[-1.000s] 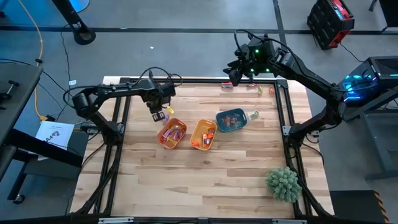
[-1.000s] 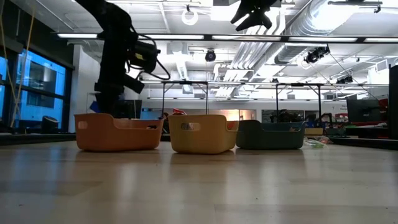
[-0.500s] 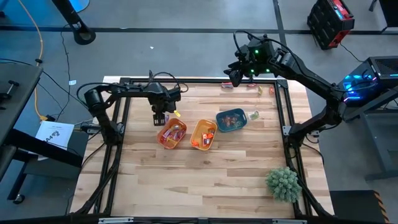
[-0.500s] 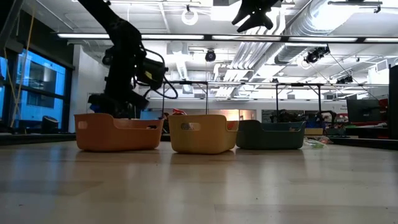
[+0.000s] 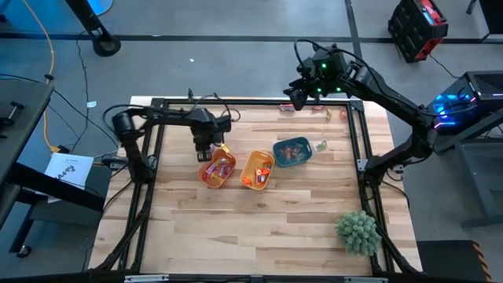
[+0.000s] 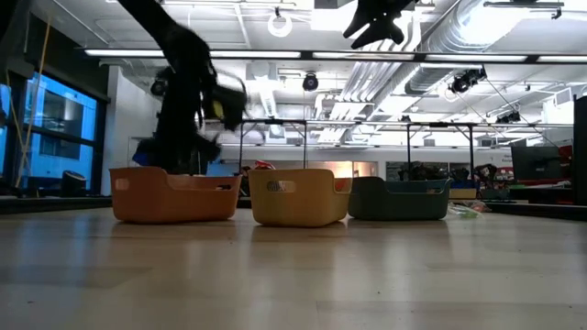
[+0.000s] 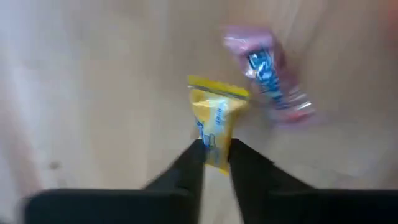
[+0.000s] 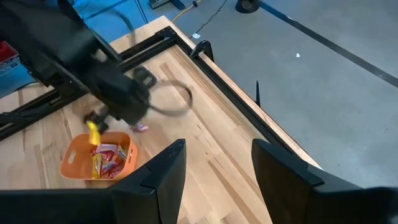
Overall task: Sort candy
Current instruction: Put the yellow candy into the orange bin, then put the purple candy into the orange bin
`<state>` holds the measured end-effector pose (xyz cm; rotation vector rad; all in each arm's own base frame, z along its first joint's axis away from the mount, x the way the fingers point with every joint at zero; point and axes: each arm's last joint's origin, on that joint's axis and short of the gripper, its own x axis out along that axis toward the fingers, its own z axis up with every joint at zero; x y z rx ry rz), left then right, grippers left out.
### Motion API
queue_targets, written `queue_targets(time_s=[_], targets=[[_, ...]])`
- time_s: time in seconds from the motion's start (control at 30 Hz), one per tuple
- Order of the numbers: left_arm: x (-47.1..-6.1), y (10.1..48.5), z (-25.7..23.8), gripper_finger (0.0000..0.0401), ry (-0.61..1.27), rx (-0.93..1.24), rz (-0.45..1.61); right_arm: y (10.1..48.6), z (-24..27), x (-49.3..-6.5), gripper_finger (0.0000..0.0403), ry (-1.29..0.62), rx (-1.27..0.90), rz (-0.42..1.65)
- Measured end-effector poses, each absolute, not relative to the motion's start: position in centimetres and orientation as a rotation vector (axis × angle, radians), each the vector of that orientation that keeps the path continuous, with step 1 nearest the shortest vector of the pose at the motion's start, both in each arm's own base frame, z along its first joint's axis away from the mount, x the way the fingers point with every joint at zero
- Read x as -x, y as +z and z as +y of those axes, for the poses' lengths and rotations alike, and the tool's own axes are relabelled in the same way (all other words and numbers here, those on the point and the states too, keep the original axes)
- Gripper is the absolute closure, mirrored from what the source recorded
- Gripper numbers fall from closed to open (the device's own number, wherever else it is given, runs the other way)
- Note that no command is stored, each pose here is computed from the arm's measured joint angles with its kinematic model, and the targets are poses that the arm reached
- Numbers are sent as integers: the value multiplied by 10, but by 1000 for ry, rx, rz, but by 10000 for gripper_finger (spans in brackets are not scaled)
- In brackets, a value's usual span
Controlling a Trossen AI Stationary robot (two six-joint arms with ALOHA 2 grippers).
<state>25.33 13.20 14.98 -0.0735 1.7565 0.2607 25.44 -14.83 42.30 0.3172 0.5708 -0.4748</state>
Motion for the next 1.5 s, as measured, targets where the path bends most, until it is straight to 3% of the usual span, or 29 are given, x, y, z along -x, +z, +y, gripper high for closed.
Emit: queue_targets(time_s=[0.07,0.17,0.3,0.6,0.9,1.03,1.17,1.27,1.5], targets=[[-248,172,131,385,299,103,1674,423,-148,-254,224,-475,-317,571],[-238,206,126,384,326,128,1523,423,-148,-254,224,-475,-317,571],[-227,245,106,398,212,209,1314,423,-148,-254,224,-475,-317,571],[-246,251,50,396,88,235,1256,423,-148,-254,224,-478,-327,568],[-270,221,40,302,226,370,1331,423,-148,-254,224,-478,-326,569],[-264,225,48,253,267,388,1360,423,-148,-254,224,-478,-326,569],[-253,233,67,216,441,344,1342,423,-148,-254,224,-478,-327,568],[-245,229,84,202,498,349,1352,423,-148,-254,224,-478,-327,568],[-225,190,104,208,384,387,1382,422,-148,-254,224,-484,-350,578]])
